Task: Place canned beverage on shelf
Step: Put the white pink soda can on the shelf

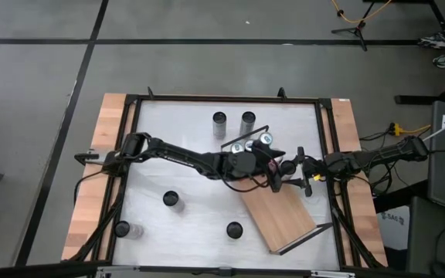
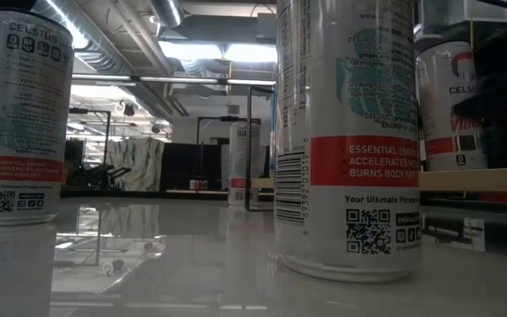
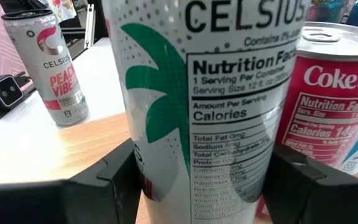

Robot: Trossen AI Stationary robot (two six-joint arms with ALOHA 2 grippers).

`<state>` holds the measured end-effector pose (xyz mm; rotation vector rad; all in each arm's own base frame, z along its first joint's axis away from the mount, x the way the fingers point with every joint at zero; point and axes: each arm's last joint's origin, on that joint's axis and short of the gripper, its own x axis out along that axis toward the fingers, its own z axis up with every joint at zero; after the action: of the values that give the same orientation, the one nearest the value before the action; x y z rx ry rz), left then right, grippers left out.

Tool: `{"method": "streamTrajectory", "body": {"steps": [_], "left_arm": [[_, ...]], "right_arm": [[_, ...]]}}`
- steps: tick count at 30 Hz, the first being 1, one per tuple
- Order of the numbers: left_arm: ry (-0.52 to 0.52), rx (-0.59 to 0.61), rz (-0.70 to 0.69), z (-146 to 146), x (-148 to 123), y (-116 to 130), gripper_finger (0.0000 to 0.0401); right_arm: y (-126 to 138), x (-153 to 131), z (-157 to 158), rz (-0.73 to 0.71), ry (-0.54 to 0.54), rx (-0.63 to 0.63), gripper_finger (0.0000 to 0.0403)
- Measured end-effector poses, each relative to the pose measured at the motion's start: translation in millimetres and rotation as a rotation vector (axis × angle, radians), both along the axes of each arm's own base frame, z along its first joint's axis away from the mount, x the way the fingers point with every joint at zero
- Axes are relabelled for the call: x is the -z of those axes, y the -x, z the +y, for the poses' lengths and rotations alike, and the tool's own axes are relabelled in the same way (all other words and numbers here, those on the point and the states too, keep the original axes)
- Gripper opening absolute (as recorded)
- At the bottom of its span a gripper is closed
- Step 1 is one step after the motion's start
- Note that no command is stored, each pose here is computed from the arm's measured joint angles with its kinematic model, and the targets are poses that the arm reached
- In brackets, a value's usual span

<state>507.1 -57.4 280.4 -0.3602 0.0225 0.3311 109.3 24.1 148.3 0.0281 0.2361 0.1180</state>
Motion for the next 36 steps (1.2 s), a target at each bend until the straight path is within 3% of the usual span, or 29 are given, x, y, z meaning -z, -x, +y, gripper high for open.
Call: {"method": "streamTrajectory", "body": {"steps": [36], "left_arm": [[-0.004, -0.010, 0.019, 1.8, 6.2, -2.0, 0.0279]], "right_arm": [[-1.9, 0.1, 0.5, -0.001, 0.000, 0.000, 0.0252]]}}
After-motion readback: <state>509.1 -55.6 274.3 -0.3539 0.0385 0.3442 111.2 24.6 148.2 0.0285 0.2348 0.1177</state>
